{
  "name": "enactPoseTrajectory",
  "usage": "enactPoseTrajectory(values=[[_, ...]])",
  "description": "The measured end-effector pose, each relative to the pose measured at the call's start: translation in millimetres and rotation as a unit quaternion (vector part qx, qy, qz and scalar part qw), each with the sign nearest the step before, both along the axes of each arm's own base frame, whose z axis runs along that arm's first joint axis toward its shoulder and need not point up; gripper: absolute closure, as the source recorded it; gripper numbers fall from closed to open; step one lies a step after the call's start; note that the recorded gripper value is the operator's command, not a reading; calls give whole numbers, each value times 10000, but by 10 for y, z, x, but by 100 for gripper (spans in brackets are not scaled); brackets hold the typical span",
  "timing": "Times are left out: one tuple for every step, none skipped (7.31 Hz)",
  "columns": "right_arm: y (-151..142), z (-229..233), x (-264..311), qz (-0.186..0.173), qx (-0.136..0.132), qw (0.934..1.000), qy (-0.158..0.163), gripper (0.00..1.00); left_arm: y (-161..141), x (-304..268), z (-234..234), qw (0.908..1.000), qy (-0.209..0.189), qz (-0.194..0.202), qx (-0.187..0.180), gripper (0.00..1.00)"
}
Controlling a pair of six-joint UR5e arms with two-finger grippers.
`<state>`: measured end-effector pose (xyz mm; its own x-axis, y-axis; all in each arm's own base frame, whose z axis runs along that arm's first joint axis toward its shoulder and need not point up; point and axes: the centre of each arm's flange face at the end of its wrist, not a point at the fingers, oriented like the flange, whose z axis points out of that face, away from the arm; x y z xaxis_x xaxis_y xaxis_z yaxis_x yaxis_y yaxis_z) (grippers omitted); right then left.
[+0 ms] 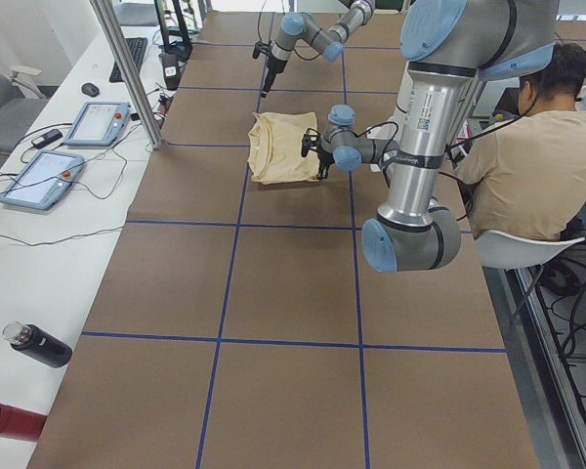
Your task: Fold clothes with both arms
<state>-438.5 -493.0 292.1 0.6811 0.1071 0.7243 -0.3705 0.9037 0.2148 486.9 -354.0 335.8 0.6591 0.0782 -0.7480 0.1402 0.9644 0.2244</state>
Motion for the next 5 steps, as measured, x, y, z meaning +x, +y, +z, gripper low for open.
enactPoseTrajectory(values=[[7,2,-9,-2,-2,10000,-5,0,-316,-182,109,9996,-207,-102,177,100],[17,1,-21,0,-9,10000,-14,0,-682,-366,236,9981,-458,-181,379,100],[27,-3,-34,-4,-13,10000,-21,0,-1097,-480,281,9958,-671,-271,559,100],[37,-5,-46,-10,-12,10000,-22,0,-1580,-453,249,9933,-857,-416,652,100],[42,-6,-52,-8,-8,10000,-21,0,-2095,-331,136,9911,-982,-582,686,100]])
